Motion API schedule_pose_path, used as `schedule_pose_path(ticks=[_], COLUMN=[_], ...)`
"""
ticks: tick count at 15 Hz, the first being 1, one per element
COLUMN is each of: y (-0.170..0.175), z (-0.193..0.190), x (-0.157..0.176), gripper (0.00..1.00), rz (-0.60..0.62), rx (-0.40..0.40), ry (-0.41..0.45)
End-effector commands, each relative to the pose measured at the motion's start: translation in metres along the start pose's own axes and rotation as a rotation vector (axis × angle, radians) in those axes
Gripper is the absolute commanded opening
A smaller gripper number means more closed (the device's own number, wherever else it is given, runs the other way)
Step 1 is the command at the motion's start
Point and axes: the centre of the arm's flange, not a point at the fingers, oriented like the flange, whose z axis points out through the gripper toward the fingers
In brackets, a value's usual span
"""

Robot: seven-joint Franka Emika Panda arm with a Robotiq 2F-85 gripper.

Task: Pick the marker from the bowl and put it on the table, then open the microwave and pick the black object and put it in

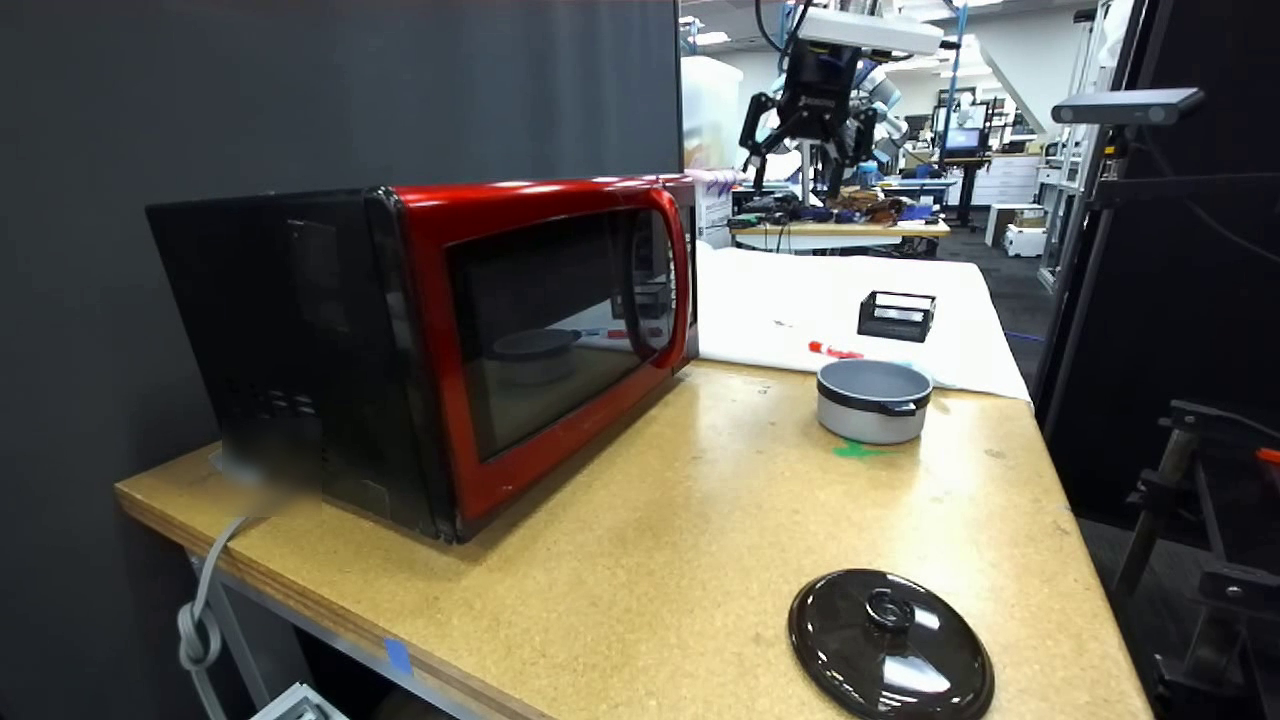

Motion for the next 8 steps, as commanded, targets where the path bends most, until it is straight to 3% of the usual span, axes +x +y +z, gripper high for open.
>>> schedule_pose_path(ticks=[1, 8], y=[-0.017, -0.054], z=[-0.009, 0.0], x=[-0.015, -0.03], gripper=[1.0, 1.0], rz=[0.026, 0.001], rx=[0.071, 0.129], ry=[0.085, 0.088])
